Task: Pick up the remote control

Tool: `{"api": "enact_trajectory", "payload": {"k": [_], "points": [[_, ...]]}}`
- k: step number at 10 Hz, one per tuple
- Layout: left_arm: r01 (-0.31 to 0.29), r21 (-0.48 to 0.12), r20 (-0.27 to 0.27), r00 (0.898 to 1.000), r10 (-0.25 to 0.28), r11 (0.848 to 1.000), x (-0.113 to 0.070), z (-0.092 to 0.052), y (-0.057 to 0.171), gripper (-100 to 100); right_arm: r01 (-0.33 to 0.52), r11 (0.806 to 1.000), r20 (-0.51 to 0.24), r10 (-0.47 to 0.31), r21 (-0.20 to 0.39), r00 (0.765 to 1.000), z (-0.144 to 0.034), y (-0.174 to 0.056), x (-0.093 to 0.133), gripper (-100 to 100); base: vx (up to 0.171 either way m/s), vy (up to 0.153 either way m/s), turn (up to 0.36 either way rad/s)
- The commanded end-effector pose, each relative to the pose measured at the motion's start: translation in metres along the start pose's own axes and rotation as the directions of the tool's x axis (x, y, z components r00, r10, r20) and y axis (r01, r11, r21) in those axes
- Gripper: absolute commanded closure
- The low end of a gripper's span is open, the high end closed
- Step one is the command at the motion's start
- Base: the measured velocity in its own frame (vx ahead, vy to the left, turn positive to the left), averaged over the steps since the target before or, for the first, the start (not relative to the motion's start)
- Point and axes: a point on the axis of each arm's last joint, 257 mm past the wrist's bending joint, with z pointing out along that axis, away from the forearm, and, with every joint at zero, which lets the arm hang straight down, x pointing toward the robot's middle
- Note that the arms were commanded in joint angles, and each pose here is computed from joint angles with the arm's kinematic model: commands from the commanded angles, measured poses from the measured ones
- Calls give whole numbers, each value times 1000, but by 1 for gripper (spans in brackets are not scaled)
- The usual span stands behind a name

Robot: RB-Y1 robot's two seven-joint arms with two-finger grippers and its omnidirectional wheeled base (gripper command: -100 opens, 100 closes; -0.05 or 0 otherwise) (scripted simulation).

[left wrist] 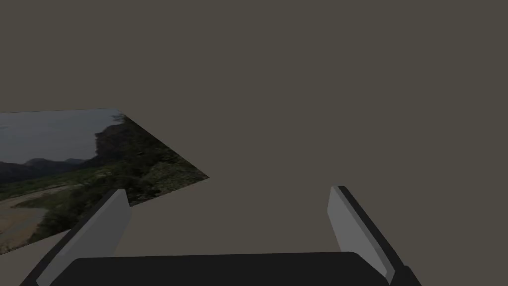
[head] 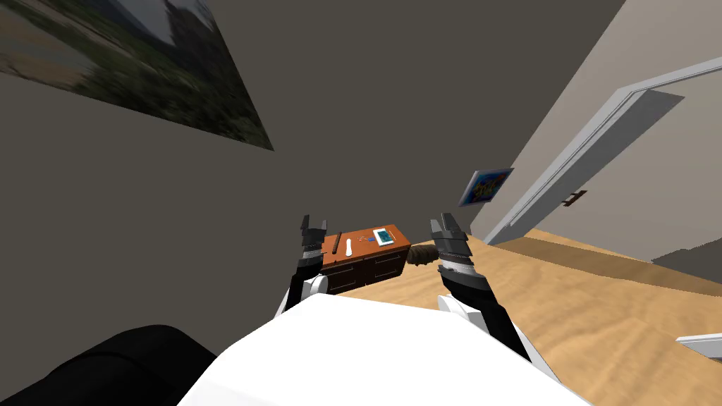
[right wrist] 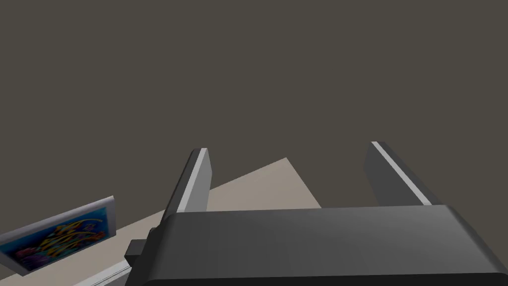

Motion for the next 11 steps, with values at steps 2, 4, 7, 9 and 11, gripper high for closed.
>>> {"api": "enact_trajectory", "payload": {"k": [2,4,7,9,11], "points": [[-65,-36,-66,996,63,997,9,-5,13,-100,0,1000,0,0,0,1000,0,0,0,0,-44,1,-110],[-136,-69,-128,984,127,988,16,-12,26,-100,0,1000,0,0,0,1000,0,0,0,0,-77,3,-157],[-287,-119,-255,934,251,950,26,-31,57,-100,0,1000,0,0,0,1000,0,0,0,0,-80,-5,-195],[-402,-145,-355,874,332,904,28,-51,82,-100,0,1000,0,0,0,1000,0,0,0,0,-87,-1,-281],[-478,-145,-422,822,382,867,31,-64,97,-100,0,1000,0,0,0,1000,0,0,0,0,-46,-1,-124]]}}
